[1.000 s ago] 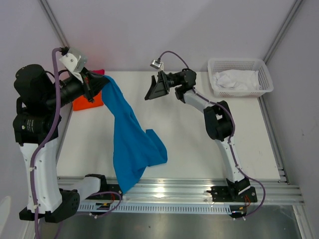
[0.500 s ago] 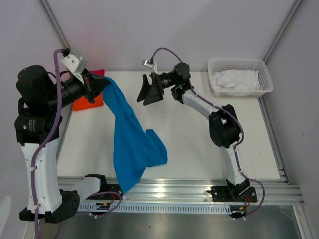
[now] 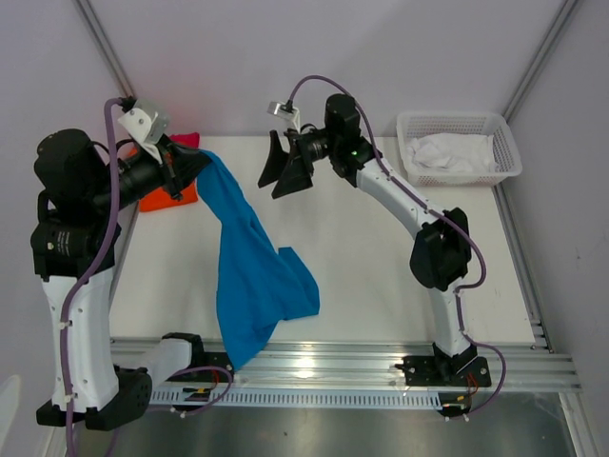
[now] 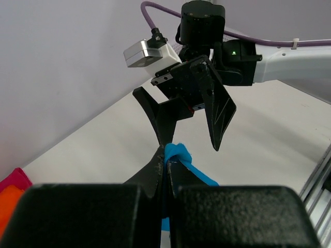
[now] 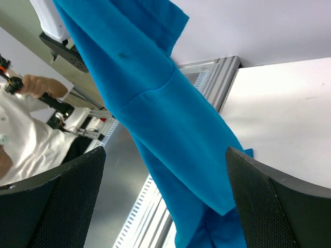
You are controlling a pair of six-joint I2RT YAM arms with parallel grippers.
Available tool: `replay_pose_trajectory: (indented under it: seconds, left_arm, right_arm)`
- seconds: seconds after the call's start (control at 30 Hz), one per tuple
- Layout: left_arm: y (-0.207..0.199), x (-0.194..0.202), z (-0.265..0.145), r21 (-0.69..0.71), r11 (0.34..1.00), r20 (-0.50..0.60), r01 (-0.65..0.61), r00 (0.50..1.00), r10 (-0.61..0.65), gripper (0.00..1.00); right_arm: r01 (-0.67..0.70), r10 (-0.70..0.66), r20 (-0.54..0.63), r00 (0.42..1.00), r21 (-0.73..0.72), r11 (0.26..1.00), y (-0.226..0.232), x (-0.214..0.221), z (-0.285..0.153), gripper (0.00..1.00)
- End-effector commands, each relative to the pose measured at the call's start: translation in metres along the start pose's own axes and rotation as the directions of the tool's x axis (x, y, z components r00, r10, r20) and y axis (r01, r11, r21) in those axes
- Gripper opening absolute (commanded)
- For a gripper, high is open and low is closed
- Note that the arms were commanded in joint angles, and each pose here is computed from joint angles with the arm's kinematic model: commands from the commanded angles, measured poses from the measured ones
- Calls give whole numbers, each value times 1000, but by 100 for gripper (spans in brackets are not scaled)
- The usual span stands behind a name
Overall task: Fold and stack the t-shirts
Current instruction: Flatten the tshirt out
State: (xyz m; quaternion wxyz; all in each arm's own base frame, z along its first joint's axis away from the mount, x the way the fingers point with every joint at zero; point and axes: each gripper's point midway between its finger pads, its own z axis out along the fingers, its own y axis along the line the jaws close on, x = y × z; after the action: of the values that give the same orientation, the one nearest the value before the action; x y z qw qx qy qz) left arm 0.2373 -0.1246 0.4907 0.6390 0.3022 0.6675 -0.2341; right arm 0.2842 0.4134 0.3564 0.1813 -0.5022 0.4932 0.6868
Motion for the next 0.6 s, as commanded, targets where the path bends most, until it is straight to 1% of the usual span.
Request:
replay_pose_trajectory:
  seconds: [0.0, 0.03, 0.07, 0.1, 0.13, 0.17, 0.23, 0.27, 0.33, 0.4, 0.43, 0.47, 0.5, 0.53, 0.57]
  left_arm:
    - [-3, -12, -4, 0, 1000, 47, -18, 999, 18, 0]
    - [-2, -11, -4, 1, 1000, 46, -19, 999, 19, 0]
    - [-2, -9, -3, 1, 1000, 41, -13, 999, 13, 0]
    - [-2, -10, -3, 1, 1000, 43, -17, 999, 17, 0]
    - [-2, -8, -3, 0, 1000, 41, -13, 999, 13, 0]
    - [-2, -9, -3, -2, 1000, 45, -19, 999, 19, 0]
    - [-1, -8, -3, -2, 1000, 43, -13, 999, 14, 0]
    - [-2, -8, -3, -2, 1000, 45, -14, 999, 14, 0]
    - [-2, -8, -3, -1, 1000, 46, -14, 999, 14, 0]
    - [-2, -8, -4, -2, 1000, 44, -14, 999, 15, 0]
    - [-2, -7, -3, -2, 1000, 42, -12, 999, 13, 0]
    - [-2, -6, -3, -3, 1000, 42, -14, 999, 14, 0]
    - [-2, -7, -3, -4, 1000, 44, -18, 999, 18, 0]
    - [-1, -6, -3, -8, 1000, 42, -15, 999, 15, 0]
    - [-1, -5, -3, -7, 1000, 41, -15, 999, 16, 0]
  right_arm:
    - [-65, 64, -27, 998, -35, 997, 18, -5, 1, 99]
    - [-117, 117, -5, 993, -13, 993, 11, -9, 0, 99]
    - [-35, 35, 16, 999, -15, 999, 11, -17, 1, 99]
    - [-229, 230, 27, 973, -22, 973, 15, -19, 1, 99]
    - [-296, 297, 57, 953, -25, 955, 1, -17, 0, 99]
    - [-172, 176, 82, 981, -50, 984, 13, -27, -2, 99]
    - [-308, 315, 115, 942, -75, 948, 8, -29, -4, 99]
    - [-351, 356, 103, 929, -64, 934, 2, -25, -4, 99]
    - [-324, 329, 90, 940, -65, 944, 5, -23, -3, 99]
    - [-260, 266, 85, 960, -70, 963, 12, -24, -3, 99]
    - [-201, 206, 77, 975, -70, 977, 22, -26, -4, 99]
    - [-99, 103, 51, 993, -68, 993, 32, -23, -4, 99]
    - [-50, 53, 39, 998, -66, 997, 38, -23, -4, 99]
    - [54, -52, 32, 998, -62, 997, 43, -22, -4, 99]
    - [156, -155, 23, 988, -59, 986, 63, -28, -6, 99]
